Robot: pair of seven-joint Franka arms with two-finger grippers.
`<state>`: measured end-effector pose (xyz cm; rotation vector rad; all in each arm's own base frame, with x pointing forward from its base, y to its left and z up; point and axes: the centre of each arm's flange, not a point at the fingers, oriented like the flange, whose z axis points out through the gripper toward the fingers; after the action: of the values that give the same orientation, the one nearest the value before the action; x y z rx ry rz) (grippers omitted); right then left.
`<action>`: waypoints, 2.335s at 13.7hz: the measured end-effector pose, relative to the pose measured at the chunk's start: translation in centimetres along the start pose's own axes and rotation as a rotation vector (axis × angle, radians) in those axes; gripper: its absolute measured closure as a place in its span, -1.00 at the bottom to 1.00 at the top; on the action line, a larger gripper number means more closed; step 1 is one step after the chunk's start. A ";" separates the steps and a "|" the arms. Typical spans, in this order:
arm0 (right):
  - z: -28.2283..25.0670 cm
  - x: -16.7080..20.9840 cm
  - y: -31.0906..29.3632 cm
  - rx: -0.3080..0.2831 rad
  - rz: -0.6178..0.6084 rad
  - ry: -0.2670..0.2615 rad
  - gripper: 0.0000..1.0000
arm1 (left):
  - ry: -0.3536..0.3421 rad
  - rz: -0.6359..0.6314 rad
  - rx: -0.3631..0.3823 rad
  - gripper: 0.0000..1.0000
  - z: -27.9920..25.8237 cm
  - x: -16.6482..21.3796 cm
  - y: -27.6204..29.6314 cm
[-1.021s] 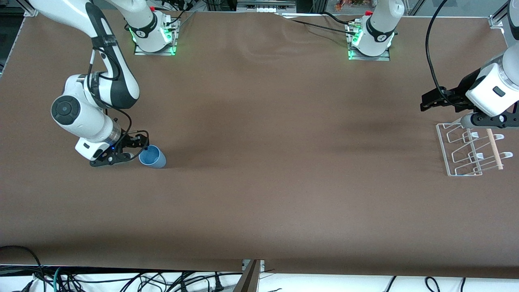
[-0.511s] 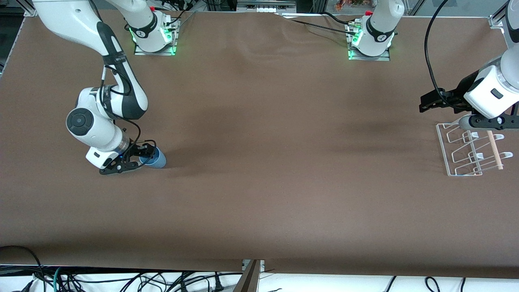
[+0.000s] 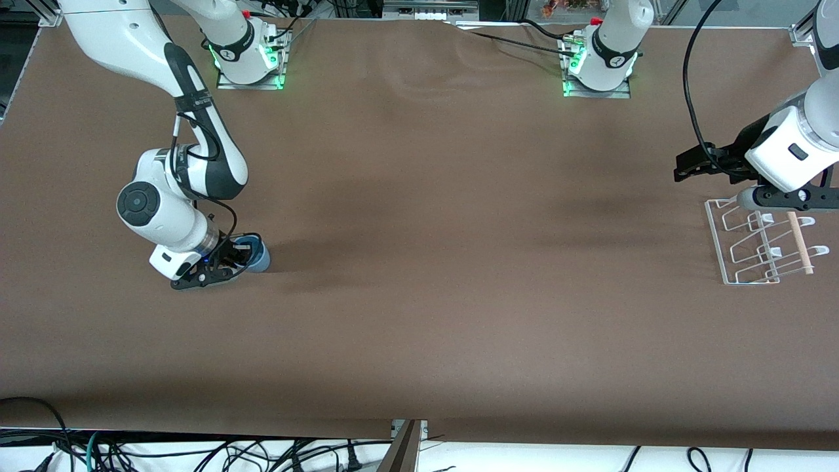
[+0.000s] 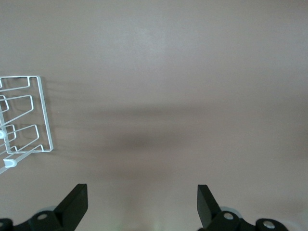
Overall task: Transfer cup to left arm and place on rack
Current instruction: 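Close the right gripper on the blue cup's rim, then lift the cup with the right gripper while the left gripper approaches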
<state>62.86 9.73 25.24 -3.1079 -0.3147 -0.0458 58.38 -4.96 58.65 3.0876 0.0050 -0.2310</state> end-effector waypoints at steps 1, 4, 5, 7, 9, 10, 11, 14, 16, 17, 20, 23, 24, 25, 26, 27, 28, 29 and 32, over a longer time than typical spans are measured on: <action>-0.5 0.4 -0.5 0.010 -0.002 -0.008 0.90 | -0.004 0.006 -0.004 -1.00 0.2 0.1 0.3; -2.9 1.9 -3.0 0.090 0.044 -0.027 0.90 | -0.028 0.125 -0.014 -1.00 1.5 0.7 1.1; -4.0 2.5 -4.5 0.127 0.069 -0.029 0.90 | -0.043 0.209 -0.016 -1.00 2.3 1.2 1.3; -5.9 3.3 -8.0 0.180 0.138 -0.041 0.90 | -0.071 0.388 -0.027 -1.00 4.0 2.1 1.7; -6.9 3.4 -12.7 0.228 0.233 -0.064 0.90 | -0.073 0.548 -0.099 -1.00 5.0 2.5 2.6; -7.2 3.0 -15.7 0.252 0.282 -0.081 0.90 | -0.062 0.630 -0.173 -1.00 5.4 2.8 3.1; -7.3 2.4 -19.0 0.275 0.329 -0.102 0.90 | -0.046 0.710 -0.246 -1.00 6.0 3.2 3.2; -8.1 0.7 -28.2 0.360 0.483 -0.158 0.90 | 0.018 0.900 -0.334 -1.00 7.6 4.8 2.9; -9.3 -0.1 -32.8 0.412 0.581 -0.189 0.90 | 0.049 1.056 -0.352 -1.00 8.7 5.4 3.5; -10.1 -0.2 -34.4 0.429 0.634 -0.203 0.90 | 0.069 1.137 -0.380 -1.00 9.8 5.8 3.9; -11.9 -0.6 -37.3 0.493 0.767 -0.251 0.90 | 0.179 1.313 -0.521 -1.00 15.5 7.2 4.5; -12.9 -1.1 -40.1 0.577 0.873 -0.281 0.90 | 0.289 1.396 -0.622 -1.00 20.9 7.4 4.7; -13.0 -1.3 -40.9 0.585 0.904 -0.293 0.90 | 0.310 1.421 -0.632 -1.00 21.9 7.3 4.8; -13.4 -1.6 -41.9 0.591 0.931 -0.306 0.90 | 0.325 1.457 -0.635 -1.00 22.4 7.2 4.8; -14.1 -1.9 -43.0 0.598 0.958 -0.319 0.90 | 0.336 1.499 -0.640 -1.00 22.8 7.0 5.1; -15.2 -2.2 -44.3 0.610 0.985 -0.330 0.90 | 0.346 1.534 -0.654 -1.00 23.3 6.7 5.6; -16.4 -2.3 -45.3 0.626 1.014 -0.339 0.90 | 0.353 1.559 -0.680 -1.00 24.1 6.2 6.4; -17.6 -2.3 -46.1 0.644 1.040 -0.346 0.90 | 0.355 1.576 -0.713 -1.00 25.1 5.6 7.4; -19.1 -1.9 -47.5 0.677 1.089 -0.371 0.90 | 0.354 1.617 -0.762 -1.00 25.9 4.2 10.6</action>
<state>50.90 55.51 44.98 -2.1987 1.1024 0.5164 58.73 -16.78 32.95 1.5621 -1.6983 0.3133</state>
